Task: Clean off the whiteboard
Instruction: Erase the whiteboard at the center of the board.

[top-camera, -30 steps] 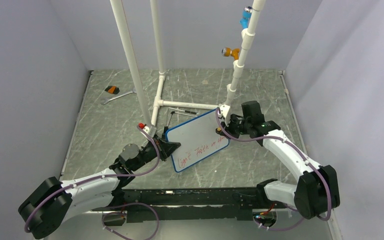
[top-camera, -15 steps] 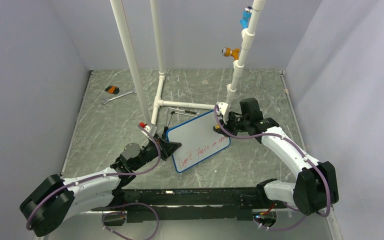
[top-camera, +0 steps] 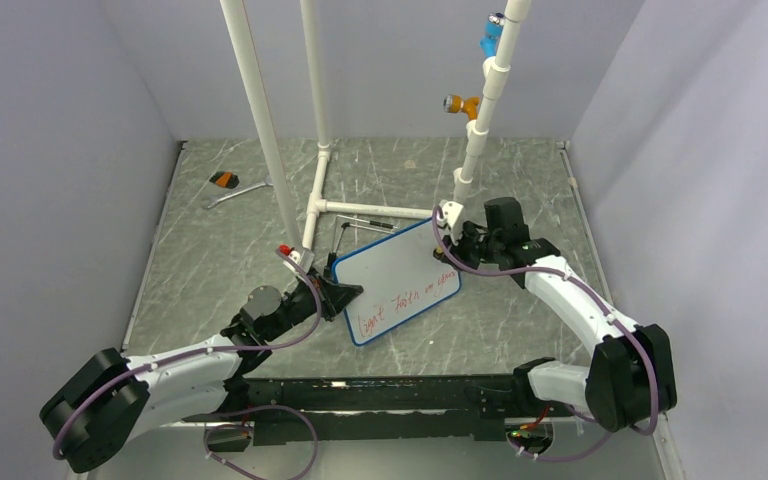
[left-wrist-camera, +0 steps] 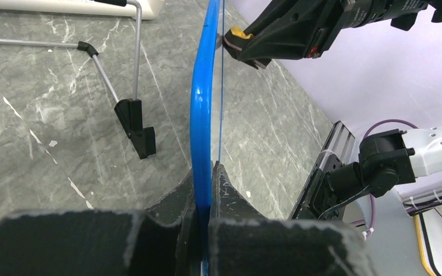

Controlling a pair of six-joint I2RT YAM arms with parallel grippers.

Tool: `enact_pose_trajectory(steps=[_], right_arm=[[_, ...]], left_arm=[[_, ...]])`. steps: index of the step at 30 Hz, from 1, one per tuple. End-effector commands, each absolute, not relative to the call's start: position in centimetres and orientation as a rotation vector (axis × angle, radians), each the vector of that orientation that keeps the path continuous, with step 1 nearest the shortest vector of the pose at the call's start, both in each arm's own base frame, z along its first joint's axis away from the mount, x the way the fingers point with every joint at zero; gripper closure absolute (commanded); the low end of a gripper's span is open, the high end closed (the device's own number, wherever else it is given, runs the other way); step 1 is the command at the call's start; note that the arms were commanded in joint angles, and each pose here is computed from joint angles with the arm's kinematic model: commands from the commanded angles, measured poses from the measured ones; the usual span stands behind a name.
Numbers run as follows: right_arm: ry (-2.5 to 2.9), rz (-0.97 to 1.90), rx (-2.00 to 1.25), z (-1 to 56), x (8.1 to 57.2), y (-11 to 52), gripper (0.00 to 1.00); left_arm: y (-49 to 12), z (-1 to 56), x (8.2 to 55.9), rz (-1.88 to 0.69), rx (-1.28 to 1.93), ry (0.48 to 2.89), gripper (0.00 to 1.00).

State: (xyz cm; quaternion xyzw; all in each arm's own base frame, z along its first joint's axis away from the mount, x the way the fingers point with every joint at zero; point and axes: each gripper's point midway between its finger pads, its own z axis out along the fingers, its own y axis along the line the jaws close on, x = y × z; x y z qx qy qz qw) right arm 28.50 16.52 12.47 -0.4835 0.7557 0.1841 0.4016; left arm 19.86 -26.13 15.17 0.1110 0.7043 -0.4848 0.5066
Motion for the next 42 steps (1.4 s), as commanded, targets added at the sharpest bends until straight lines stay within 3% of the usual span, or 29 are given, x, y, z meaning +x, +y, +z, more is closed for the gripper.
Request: enact_pose_trajectory(steps=[1, 10, 19, 25, 29, 38, 42], right_arm=[[1.878, 0.382, -1.102, 14.4, 30.4, 15.5, 1.0], [1.944, 0.289, -1.033, 13.3, 31.6, 14.3, 1.0], [1.966, 0.477, -1.456, 8.3, 25.9, 18.4, 1.0], [2.011, 0.245, -1.02, 11.5, 31.8, 15.2, 1.0], [1.976, 0.219, -0.879, 13.0, 32.7, 14.4, 1.0], [1.929, 0.567, -1.301, 10.5, 26.6, 20.1, 1.0], [1.987, 0.399, -1.139, 10.8, 29.6, 18.3, 1.0]], left_arm=[[-26.1, 11.0, 18.6, -1.126, 0.338, 1.868, 1.0], [-25.9, 10.9, 18.6, -1.122, 0.316, 1.881, 1.0], [-26.1, 10.9, 18.7, -1.12, 0.325, 1.884, 1.0], [-26.0, 11.0, 18.6, -1.114, 0.344, 1.878, 1.0], [-26.5, 11.0, 18.6, -1.12, 0.379, 1.876, 1.0], [-26.7, 11.0, 18.4, -1.125, 0.401, 1.877, 1.0], [-26.7, 11.0, 18.4, -1.129, 0.403, 1.877, 1.0]])
